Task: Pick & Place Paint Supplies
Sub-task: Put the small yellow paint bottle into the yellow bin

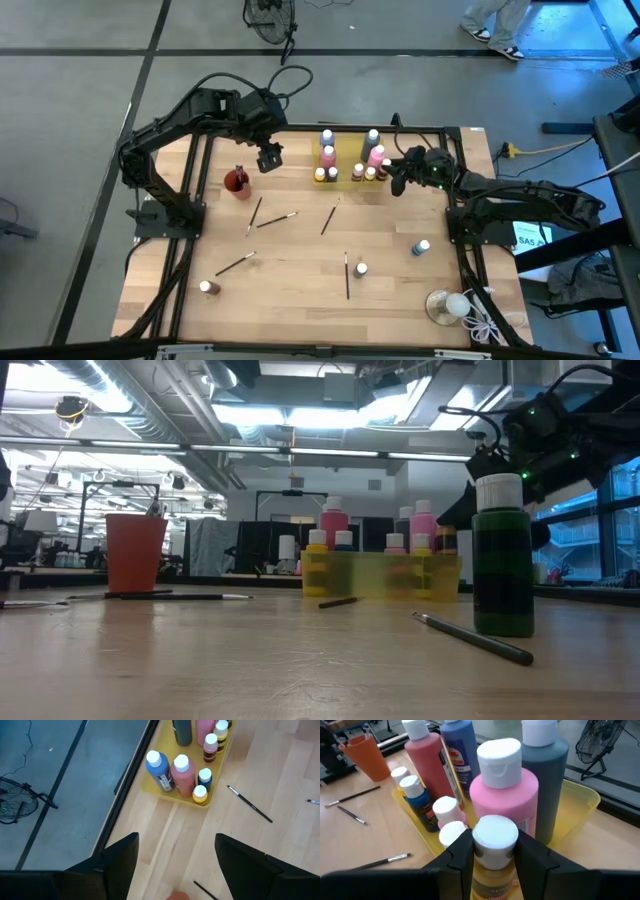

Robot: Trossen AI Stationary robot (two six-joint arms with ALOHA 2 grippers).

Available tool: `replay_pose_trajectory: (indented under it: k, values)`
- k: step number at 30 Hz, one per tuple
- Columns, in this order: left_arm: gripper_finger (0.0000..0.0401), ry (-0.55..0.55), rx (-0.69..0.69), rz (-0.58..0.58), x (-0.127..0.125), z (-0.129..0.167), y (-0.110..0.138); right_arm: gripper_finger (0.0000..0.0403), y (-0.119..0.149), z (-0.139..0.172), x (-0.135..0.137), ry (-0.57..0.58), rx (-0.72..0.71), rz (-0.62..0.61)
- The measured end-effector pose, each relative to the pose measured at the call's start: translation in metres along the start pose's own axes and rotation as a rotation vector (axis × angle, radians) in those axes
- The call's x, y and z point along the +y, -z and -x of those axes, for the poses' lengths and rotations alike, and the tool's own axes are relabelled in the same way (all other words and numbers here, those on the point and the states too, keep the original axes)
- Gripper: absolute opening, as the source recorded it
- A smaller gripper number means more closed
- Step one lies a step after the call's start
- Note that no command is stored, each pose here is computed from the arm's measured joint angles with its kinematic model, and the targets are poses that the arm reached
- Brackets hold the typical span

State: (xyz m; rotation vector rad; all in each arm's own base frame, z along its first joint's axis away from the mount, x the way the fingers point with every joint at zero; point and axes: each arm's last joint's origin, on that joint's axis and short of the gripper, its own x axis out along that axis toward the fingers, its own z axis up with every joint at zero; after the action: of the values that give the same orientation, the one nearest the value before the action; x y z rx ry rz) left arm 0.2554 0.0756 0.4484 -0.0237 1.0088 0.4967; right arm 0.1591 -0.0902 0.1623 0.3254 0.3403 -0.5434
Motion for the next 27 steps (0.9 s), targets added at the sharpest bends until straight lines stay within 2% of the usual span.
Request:
replay_pose_trajectory:
  k: [27]
  values:
    - [0.0258, 0.001, -0.028, -0.003, -0.0001, 0.0, -0.0028, 0.011, 0.0088, -0.0067, -0.0016, 0.015, 0.072, 0.026]
